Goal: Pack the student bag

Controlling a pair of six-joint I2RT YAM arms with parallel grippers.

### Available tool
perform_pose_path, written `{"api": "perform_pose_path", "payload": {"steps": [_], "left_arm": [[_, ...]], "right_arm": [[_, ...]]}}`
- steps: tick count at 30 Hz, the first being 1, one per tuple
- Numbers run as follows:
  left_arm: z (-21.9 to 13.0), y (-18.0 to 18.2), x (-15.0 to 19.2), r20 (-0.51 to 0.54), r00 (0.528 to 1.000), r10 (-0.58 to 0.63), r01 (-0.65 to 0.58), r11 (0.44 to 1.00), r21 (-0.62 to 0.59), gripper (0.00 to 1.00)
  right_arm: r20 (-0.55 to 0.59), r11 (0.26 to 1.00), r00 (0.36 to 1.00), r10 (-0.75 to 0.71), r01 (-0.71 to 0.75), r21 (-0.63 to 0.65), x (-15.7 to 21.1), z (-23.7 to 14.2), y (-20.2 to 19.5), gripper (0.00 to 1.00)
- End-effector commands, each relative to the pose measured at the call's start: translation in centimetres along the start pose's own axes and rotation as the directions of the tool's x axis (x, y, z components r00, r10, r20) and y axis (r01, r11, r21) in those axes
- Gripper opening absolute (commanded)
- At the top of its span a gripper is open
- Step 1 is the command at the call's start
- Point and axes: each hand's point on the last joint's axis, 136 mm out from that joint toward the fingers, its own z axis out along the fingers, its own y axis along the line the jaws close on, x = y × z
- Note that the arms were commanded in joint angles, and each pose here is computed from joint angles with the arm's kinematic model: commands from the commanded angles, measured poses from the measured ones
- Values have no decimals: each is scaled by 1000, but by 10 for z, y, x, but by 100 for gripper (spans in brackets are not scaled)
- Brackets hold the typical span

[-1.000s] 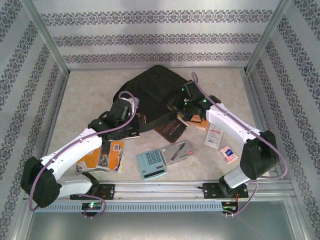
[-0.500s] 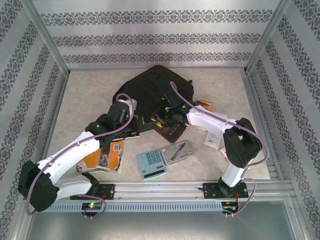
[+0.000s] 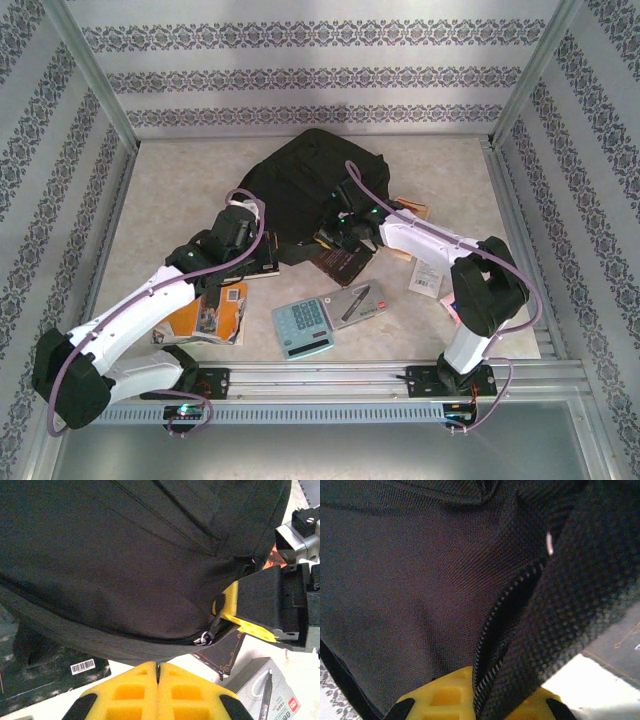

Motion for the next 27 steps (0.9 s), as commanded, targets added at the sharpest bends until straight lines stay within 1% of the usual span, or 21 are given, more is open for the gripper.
{"api": "perform_pose_path", "payload": {"steps": [1, 4, 7, 8, 9, 11, 13, 15, 18, 21, 22, 25, 27], "left_arm": [[-2, -3, 0, 3, 1000, 24, -24, 1000, 19, 0], [11, -19, 14, -64, 998, 10, -3, 994, 112, 0], [17, -26, 17, -92, 996, -5, 18, 990, 140, 0], [17, -29, 15, -91, 996, -2, 16, 988, 150, 8], [16, -32, 12, -84, 996, 6, 7, 988, 155, 26], [15, -35, 7, -80, 996, 30, -18, 988, 155, 49], [16, -38, 2, -74, 995, 70, -58, 986, 157, 62], [23, -41, 0, -79, 991, 110, -96, 983, 158, 70], [35, -56, 4, -114, 978, 174, -144, 962, 232, 73], [48, -56, 5, -140, 965, 223, -189, 956, 226, 72], [50, -54, 3, -137, 963, 233, -200, 954, 222, 70], [47, -49, -12, -95, 964, 247, -223, 951, 213, 62], [43, -51, -20, -65, 965, 253, -232, 944, 232, 62]], "right_arm": [[46, 997, 996, -72, 72, 4, -5, -13, 0, 0], [19, 995, 995, -94, 94, -12, 0, -9, 6, 0], [4, 994, 994, -109, 109, -24, 6, -6, 11, 0], [2, 993, 993, -114, 114, -30, 7, -5, 12, 0], [0, 992, 993, -121, 121, -35, 8, -5, 14, 0], [3, 990, 991, -137, 137, -46, 9, -7, 17, 0], [9, 986, 988, -151, 151, -65, 9, -10, 20, 0], [16, 982, 986, -165, 166, -91, 10, -14, 25, 0], [11, 973, 982, -191, 190, -130, 13, -16, 31, 0], [5, 968, 979, -206, 204, -149, 16, -18, 34, 0], [2, 966, 978, -210, 208, -155, 17, -18, 34, 0], [0, 958, 974, -228, 225, -177, 19, -19, 37, 0], [-2, 951, 970, -243, 238, -198, 21, -20, 39, 0]]}}
